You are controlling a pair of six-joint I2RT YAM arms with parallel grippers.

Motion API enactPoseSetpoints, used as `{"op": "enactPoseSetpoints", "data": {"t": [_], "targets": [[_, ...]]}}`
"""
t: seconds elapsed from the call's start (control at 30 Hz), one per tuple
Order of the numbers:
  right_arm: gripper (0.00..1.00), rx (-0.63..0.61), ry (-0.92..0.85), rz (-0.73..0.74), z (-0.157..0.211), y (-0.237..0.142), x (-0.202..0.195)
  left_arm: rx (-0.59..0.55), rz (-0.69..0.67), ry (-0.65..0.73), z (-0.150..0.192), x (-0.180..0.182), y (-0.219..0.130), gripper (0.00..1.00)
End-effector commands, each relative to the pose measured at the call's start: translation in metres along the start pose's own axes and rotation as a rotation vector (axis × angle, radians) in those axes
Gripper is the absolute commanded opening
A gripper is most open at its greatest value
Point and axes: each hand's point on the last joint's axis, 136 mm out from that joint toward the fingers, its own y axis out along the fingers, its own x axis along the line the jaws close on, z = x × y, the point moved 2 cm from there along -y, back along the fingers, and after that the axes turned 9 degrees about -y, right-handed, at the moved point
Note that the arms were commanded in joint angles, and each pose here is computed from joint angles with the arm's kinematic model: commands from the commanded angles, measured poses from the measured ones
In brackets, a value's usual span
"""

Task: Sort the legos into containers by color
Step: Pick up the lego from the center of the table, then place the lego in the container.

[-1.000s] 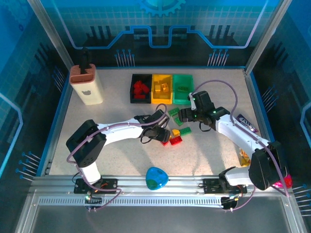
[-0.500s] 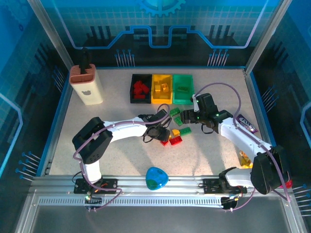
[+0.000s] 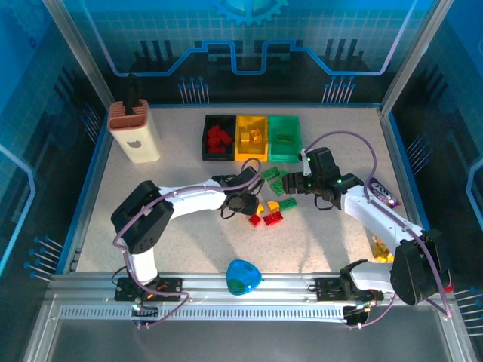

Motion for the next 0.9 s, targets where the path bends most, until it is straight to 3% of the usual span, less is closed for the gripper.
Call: {"op": "enactPoseSetpoints", "data": {"t": [0.0, 0.27, 0.57, 0.87], "targets": [[0.85, -0.02, 0.025, -0.002, -0.001, -0.005, -0.003, -0.01, -0.013, -0.011, -0.003, 0.01, -0.014, 0.27], [0.85, -0.011, 0.032, -0.001, 0.006, -0.001, -0.005, -0.077, 0.057, -0.071, -0.032, 0.016, -0.043, 0.27], [0.84, -0.002, 0.041, -0.009, 0.013, -0.002, -0.004, -0.194, 0.087, -0.141, -0.106, 0.028, -0.066, 0.27], [0.84, 0.005, 0.055, -0.013, 0.025, -0.005, -0.004, -0.245, 0.091, -0.166, -0.182, 0.029, -0.059, 0.27]]}}
